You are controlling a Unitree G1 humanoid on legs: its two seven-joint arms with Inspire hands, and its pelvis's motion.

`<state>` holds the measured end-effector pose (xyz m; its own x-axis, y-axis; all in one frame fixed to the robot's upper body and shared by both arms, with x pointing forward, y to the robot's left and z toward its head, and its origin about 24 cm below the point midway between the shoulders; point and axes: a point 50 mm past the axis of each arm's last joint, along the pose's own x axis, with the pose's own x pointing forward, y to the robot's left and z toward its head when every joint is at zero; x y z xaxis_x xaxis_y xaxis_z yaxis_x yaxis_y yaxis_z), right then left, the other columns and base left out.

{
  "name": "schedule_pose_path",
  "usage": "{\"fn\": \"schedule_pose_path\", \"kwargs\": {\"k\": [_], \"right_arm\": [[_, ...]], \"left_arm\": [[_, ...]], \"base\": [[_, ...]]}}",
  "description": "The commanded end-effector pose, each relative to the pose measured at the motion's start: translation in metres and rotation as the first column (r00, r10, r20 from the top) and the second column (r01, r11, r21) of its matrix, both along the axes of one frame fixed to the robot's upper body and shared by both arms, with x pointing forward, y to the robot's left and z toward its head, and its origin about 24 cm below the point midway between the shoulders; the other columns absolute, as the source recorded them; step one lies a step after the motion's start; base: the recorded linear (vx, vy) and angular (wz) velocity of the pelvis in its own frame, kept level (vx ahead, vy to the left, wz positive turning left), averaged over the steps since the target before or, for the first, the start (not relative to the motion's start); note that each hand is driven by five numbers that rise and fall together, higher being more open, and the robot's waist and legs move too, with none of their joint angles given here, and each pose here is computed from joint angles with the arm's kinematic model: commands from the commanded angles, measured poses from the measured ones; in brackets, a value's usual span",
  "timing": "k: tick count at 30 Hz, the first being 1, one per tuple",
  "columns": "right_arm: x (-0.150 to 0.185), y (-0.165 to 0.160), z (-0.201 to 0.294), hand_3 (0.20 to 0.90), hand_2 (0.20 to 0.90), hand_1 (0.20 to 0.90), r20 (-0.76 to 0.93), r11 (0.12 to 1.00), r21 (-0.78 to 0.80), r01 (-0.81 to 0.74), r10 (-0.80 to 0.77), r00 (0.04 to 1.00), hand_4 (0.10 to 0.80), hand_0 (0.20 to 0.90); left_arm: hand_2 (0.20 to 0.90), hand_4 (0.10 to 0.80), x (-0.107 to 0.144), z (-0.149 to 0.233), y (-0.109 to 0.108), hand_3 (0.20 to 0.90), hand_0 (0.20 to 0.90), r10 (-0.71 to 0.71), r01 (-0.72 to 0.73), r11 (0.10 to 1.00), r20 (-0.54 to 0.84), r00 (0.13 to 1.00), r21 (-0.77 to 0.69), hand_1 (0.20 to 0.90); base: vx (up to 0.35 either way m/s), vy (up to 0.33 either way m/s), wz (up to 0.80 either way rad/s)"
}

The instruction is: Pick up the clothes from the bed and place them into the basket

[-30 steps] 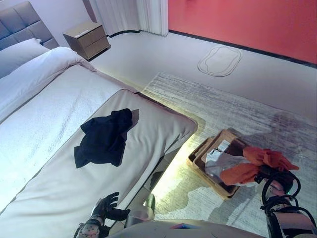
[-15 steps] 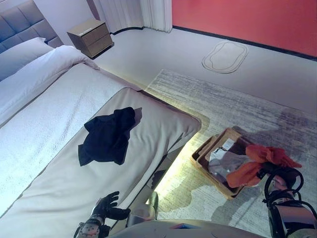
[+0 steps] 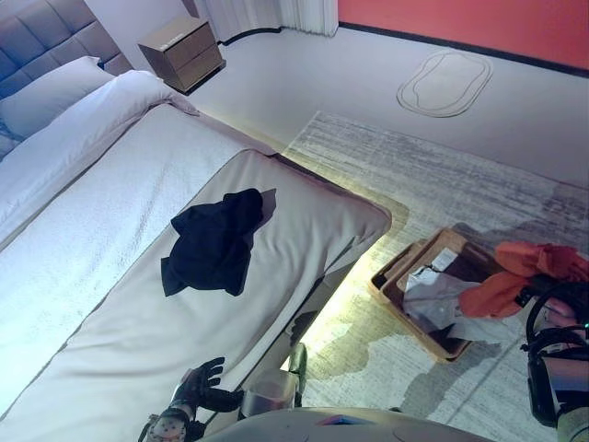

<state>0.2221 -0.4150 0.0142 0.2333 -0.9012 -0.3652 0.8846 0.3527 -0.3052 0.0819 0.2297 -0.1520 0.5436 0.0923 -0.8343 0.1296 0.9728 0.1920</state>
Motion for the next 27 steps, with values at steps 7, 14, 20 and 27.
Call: {"fn": "schedule_pose_path", "kwargs": {"k": [7,14,20,27], "right_arm": [[0.045,-0.023,0.104,0.900,0.900,0.900,0.179,0.958,-0.270,-0.101,0.153,0.972,0.800,0.900],[0.056,-0.006,0.088,0.900,0.900,0.900,0.171,0.956,-0.226,-0.185,0.226,0.959,0.800,0.900],[0.057,0.009,0.065,0.900,0.900,0.900,0.148,0.956,-0.178,-0.235,0.262,0.954,0.800,0.900],[0.071,0.042,0.042,0.900,0.900,0.900,0.082,0.883,-0.157,-0.443,0.459,0.885,0.800,0.900]], "left_arm": [[0.900,0.800,0.018,0.010,0.006,0.900,0.900,-0.072,0.075,0.997,0.079,0.994,-0.035,0.900],[0.900,0.800,0.018,0.010,0.006,0.900,0.900,-0.070,0.074,0.997,0.083,0.994,-0.040,0.900],[0.900,0.800,0.021,0.011,0.007,0.900,0.900,-0.060,0.063,0.998,0.090,0.994,-0.030,0.900],[0.900,0.800,0.019,0.012,0.018,0.900,0.900,-0.007,0.007,1.000,0.090,0.996,-0.001,0.900]], "base": [[-0.023,0.019,0.02],[0.003,0.003,0.00],[-0.021,-0.012,-0.01],[-0.058,-0.034,0.07]]}}
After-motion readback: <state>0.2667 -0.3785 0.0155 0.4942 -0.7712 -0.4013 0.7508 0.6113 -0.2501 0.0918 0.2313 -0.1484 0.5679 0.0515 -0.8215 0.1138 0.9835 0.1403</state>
